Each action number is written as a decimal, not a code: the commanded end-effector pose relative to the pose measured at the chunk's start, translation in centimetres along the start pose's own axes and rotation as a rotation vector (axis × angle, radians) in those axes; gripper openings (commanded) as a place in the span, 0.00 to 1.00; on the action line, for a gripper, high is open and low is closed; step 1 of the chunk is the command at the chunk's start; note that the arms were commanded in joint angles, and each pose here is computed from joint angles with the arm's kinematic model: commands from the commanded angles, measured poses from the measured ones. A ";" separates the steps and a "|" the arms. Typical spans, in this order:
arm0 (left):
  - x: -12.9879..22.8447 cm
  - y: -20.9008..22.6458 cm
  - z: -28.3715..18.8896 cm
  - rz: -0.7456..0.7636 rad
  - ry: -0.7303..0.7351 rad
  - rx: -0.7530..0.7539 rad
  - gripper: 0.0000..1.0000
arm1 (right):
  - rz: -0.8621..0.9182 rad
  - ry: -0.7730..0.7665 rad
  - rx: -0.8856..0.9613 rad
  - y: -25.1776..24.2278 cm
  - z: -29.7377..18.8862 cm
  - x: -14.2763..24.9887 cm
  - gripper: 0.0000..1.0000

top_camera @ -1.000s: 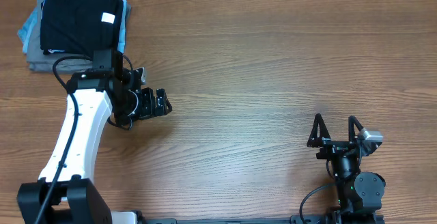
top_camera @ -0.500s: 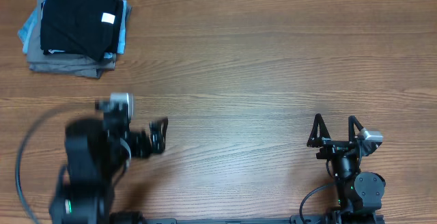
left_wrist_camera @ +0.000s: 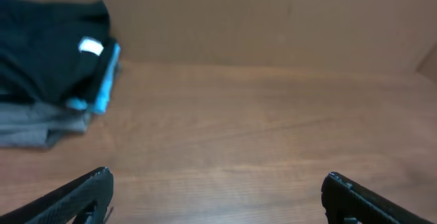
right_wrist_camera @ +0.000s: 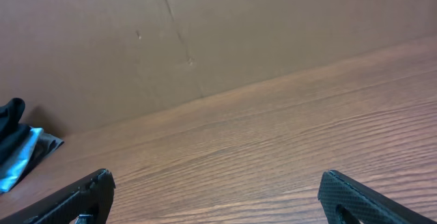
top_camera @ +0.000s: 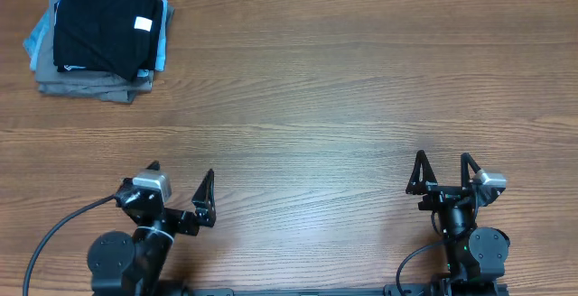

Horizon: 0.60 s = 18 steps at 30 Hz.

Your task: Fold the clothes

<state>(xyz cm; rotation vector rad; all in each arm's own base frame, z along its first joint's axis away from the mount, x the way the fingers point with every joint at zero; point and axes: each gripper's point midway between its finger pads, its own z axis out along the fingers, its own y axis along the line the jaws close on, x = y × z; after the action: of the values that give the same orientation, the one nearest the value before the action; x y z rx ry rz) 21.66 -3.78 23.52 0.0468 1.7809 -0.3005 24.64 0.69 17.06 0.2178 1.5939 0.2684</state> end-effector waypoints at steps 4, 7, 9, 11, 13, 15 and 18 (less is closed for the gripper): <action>2.5 1.2 1.7 -0.022 -0.084 -0.014 1.00 | -0.003 -0.010 0.007 -0.2 0.0 0.0 1.00; 2.4 1.7 2.2 -0.027 -0.163 -0.022 1.00 | -0.003 -0.010 0.006 -0.2 0.0 0.0 1.00; 1.9 2.0 2.4 -0.016 -0.232 -0.031 1.00 | -0.003 -0.010 0.006 -0.2 0.0 0.0 1.00; 1.7 2.6 2.4 -0.010 -0.285 -0.054 1.00 | -0.003 -0.009 0.006 -0.2 0.0 0.0 1.00; 1.7 3.1 2.5 -0.010 -0.315 -0.081 1.00 | -0.003 -0.010 0.007 -0.2 0.0 0.0 1.00; 2.1 3.7 2.6 -0.013 -0.319 -0.109 1.00 | -0.003 -0.009 0.007 -0.2 0.0 0.0 1.00; 3.0 5.1 2.8 -0.027 -0.306 -0.177 1.00 | -0.003 -0.010 0.007 -0.2 0.0 0.0 1.00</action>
<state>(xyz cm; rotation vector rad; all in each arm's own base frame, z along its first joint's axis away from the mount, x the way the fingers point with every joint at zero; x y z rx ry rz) 24.47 -1.37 19.87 -0.0640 1.5025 -0.2151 24.64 0.69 17.06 0.2181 1.5938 0.2687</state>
